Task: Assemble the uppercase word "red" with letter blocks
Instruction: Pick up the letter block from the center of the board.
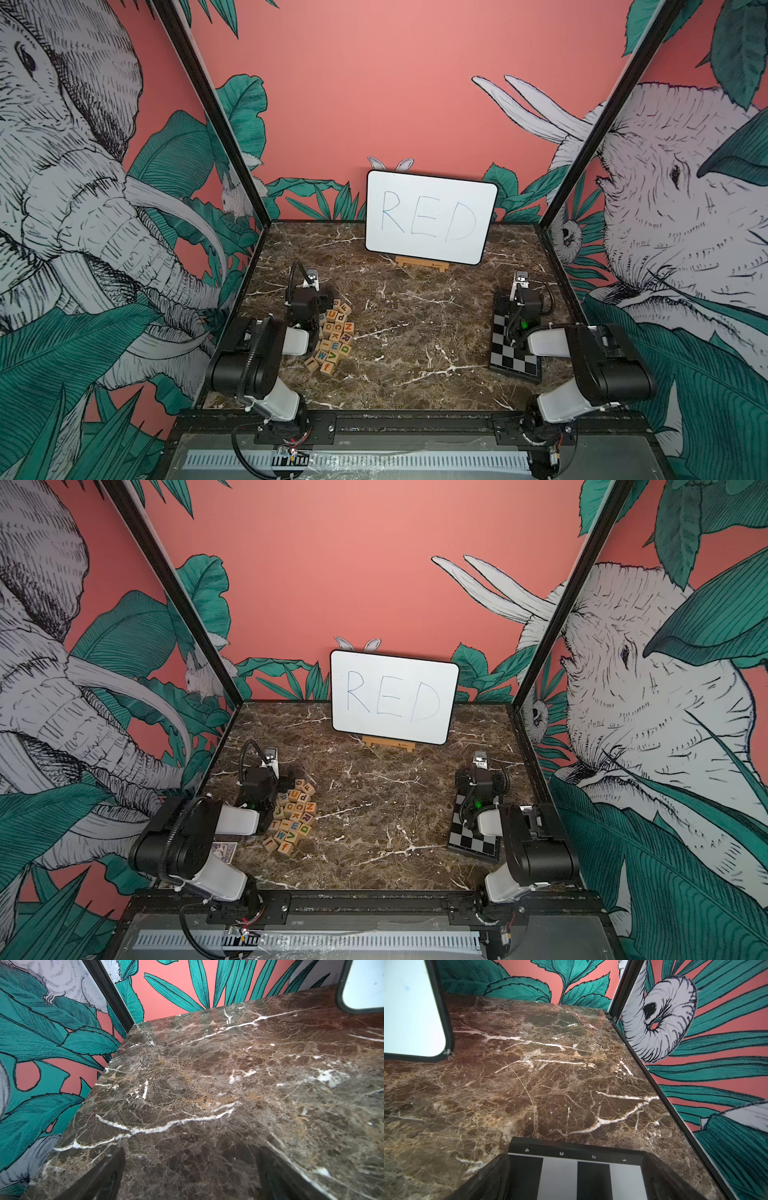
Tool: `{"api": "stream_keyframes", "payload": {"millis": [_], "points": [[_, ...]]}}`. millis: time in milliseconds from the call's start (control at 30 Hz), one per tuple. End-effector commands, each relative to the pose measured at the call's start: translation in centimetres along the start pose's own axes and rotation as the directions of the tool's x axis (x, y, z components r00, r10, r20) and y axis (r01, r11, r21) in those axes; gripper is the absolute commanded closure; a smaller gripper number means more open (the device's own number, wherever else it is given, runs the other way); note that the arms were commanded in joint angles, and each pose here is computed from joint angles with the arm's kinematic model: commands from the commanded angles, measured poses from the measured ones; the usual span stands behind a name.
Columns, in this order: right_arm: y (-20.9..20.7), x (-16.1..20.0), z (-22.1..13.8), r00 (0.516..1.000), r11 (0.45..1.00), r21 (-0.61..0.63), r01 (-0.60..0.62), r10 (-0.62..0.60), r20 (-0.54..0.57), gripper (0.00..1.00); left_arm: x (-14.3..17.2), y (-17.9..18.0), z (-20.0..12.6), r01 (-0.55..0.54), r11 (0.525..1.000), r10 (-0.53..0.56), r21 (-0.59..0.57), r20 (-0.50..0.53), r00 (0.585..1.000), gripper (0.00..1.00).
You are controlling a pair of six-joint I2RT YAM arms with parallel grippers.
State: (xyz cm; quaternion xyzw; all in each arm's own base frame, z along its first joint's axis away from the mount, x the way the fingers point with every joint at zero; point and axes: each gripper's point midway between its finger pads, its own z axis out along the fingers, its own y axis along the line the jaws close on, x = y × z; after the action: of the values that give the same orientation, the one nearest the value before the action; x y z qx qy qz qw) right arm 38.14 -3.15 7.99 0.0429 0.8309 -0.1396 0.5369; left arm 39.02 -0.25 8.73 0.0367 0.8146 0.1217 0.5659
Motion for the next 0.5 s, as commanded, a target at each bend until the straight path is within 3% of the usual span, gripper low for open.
{"api": "stream_keyframes", "payload": {"millis": [0,467], "points": [[-0.46,-1.67,0.0,0.998,0.999,0.019,-0.032,0.031,0.053,0.01,-1.34,0.49,0.08,0.017,1.0,-0.016,-0.014,0.033,0.999,0.0],[-0.46,-1.66,0.01,0.998,0.999,0.019,-0.032,0.031,0.052,0.01,-1.32,0.48,0.08,0.016,1.0,-0.016,-0.013,0.032,0.999,0.0]]}}
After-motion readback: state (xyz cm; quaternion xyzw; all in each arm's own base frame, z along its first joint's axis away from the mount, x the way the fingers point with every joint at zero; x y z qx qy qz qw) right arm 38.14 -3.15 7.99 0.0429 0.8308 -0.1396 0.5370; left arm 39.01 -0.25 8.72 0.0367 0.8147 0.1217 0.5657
